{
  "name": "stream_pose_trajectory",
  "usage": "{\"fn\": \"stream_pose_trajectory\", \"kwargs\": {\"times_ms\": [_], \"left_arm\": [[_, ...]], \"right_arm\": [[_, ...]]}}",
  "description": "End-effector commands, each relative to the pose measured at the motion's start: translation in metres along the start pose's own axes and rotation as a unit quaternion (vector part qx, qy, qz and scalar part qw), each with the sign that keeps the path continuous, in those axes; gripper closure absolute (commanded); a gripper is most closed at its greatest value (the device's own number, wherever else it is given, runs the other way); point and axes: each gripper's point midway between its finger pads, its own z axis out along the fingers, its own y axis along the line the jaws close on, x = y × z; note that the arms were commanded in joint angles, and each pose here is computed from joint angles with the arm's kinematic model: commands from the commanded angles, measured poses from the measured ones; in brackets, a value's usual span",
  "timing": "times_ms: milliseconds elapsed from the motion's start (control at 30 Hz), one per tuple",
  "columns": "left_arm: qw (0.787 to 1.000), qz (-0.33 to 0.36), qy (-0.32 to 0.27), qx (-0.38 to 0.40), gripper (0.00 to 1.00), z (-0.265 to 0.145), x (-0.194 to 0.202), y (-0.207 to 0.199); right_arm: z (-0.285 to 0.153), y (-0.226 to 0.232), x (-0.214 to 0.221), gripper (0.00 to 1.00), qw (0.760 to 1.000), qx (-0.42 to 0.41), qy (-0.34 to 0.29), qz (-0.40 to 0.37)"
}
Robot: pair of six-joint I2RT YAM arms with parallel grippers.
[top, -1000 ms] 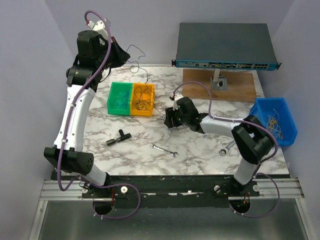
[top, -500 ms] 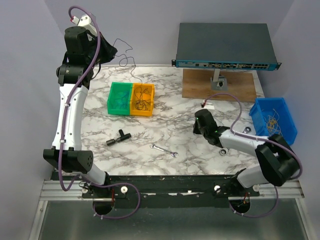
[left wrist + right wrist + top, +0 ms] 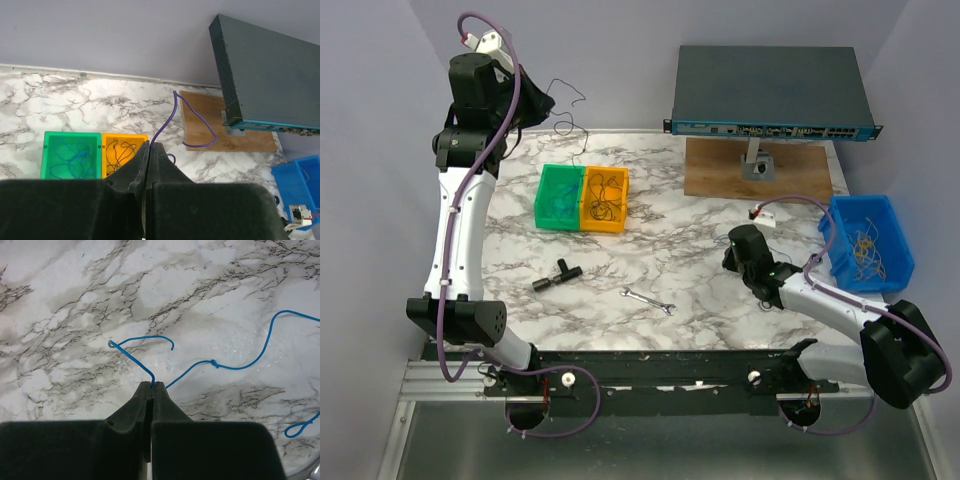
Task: Untangle the cables
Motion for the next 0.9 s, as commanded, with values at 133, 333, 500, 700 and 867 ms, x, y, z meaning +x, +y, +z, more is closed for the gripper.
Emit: {"fn": "stream_pose_trajectory", "kwargs": {"times_ms": [133, 333, 500, 700, 867], "left_arm": [[0.999, 0.003, -0.032, 0.041, 1.0, -0.01, -0.034, -0.025], [0.997, -0.011, -0.03, 0.069, 1.0, 0.01, -0.039, -0.032], [0.997, -0.027, -0.012, 0.072, 1.0, 0.041, -0.027, -0.023], [0.997, -0.049, 0.019, 0.053, 1.0, 0.079, 0.021, 0.004], [0.997, -0.062, 0.043, 0.033, 1.0, 0.1, 0.057, 0.027]], "right_arm": [[-0.003, 0.017, -0.017, 0.99, 0.999, -0.032, -0.015, -0.002], [-0.011, 0.025, -0.031, 0.99, 0.998, -0.05, -0.03, -0.001], [-0.017, 0.033, -0.043, 0.99, 0.997, -0.066, -0.041, -0.001], [-0.02, 0.038, -0.047, 0.99, 0.996, -0.079, -0.043, 0.002], [-0.02, 0.038, -0.044, 0.99, 0.996, -0.083, -0.038, 0.003]]}}
